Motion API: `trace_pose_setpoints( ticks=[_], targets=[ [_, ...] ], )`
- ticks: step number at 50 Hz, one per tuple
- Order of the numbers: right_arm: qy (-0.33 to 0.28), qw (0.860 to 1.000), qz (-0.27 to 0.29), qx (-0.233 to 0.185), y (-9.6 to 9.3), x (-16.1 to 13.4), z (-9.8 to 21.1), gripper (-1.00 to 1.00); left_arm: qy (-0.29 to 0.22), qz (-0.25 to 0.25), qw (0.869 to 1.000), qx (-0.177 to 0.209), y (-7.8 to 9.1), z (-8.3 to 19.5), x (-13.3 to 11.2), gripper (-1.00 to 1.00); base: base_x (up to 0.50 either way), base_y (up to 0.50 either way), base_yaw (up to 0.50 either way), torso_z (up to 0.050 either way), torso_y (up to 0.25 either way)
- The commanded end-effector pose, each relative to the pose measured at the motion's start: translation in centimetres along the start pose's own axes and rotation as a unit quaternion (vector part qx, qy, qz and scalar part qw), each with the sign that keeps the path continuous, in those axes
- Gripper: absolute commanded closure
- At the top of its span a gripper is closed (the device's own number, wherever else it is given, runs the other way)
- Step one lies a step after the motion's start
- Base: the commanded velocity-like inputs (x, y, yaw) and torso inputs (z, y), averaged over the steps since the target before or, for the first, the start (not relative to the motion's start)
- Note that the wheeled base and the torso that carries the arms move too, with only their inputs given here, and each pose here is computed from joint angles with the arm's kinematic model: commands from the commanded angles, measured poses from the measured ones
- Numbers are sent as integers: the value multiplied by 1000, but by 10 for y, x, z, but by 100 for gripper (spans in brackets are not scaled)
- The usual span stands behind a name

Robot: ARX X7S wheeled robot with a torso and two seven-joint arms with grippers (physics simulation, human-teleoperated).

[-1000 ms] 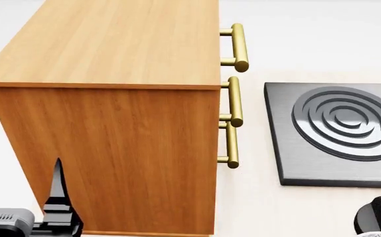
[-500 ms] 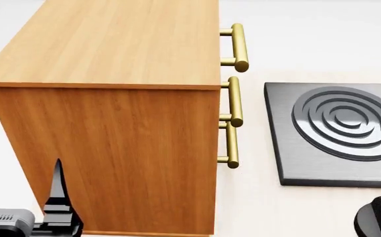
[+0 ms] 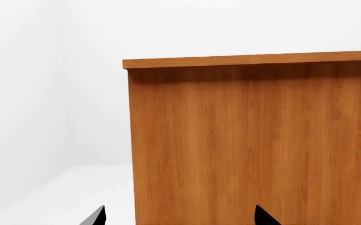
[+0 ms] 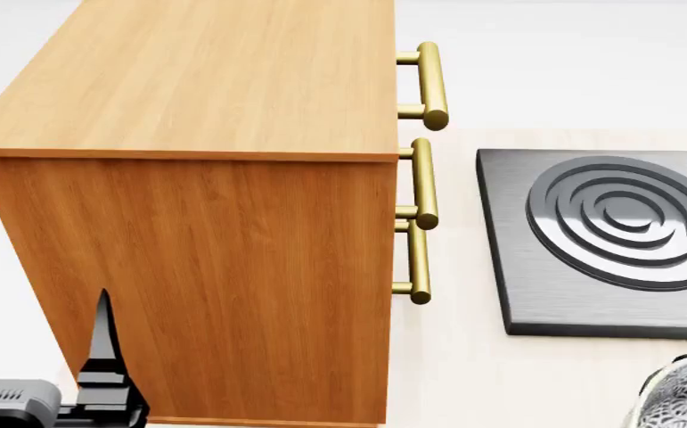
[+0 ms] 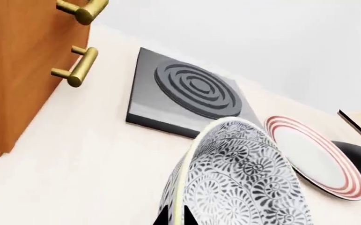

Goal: Put the bowl on the top of the cabinet.

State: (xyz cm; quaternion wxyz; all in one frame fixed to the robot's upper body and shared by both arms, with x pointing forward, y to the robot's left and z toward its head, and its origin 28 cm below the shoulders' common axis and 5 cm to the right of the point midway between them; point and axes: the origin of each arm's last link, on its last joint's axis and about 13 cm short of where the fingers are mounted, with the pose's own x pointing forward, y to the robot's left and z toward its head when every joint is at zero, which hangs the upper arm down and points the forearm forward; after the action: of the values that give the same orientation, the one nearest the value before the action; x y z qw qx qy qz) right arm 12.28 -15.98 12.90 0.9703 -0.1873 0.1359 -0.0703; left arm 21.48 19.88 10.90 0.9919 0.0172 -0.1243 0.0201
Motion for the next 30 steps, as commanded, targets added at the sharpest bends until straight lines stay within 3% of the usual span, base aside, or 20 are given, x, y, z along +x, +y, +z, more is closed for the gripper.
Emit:
trace_pose_setpoints(
  ticks=[1, 14, 17, 30],
  targets=[
    [-92, 996, -4, -6, -5, -4, 43, 100, 1, 2, 1000, 0, 1, -1, 0, -100, 0, 0, 0, 0, 0],
    [-174, 985, -11, -6, -16, -13, 89, 100, 3, 1, 1000, -1, 0, -3, 0, -100, 0, 0, 0, 0, 0],
    [-176, 984, -12, -7, -16, -14, 94, 100, 3, 1, 1000, -1, 0, -3, 0, -100, 0, 0, 0, 0, 0],
    [-196, 981, -5, -15, -31, 4, 166, 100, 3, 2, 1000, 2, 1, -3, 1, -100, 0, 0, 0, 0, 1]
  ],
)
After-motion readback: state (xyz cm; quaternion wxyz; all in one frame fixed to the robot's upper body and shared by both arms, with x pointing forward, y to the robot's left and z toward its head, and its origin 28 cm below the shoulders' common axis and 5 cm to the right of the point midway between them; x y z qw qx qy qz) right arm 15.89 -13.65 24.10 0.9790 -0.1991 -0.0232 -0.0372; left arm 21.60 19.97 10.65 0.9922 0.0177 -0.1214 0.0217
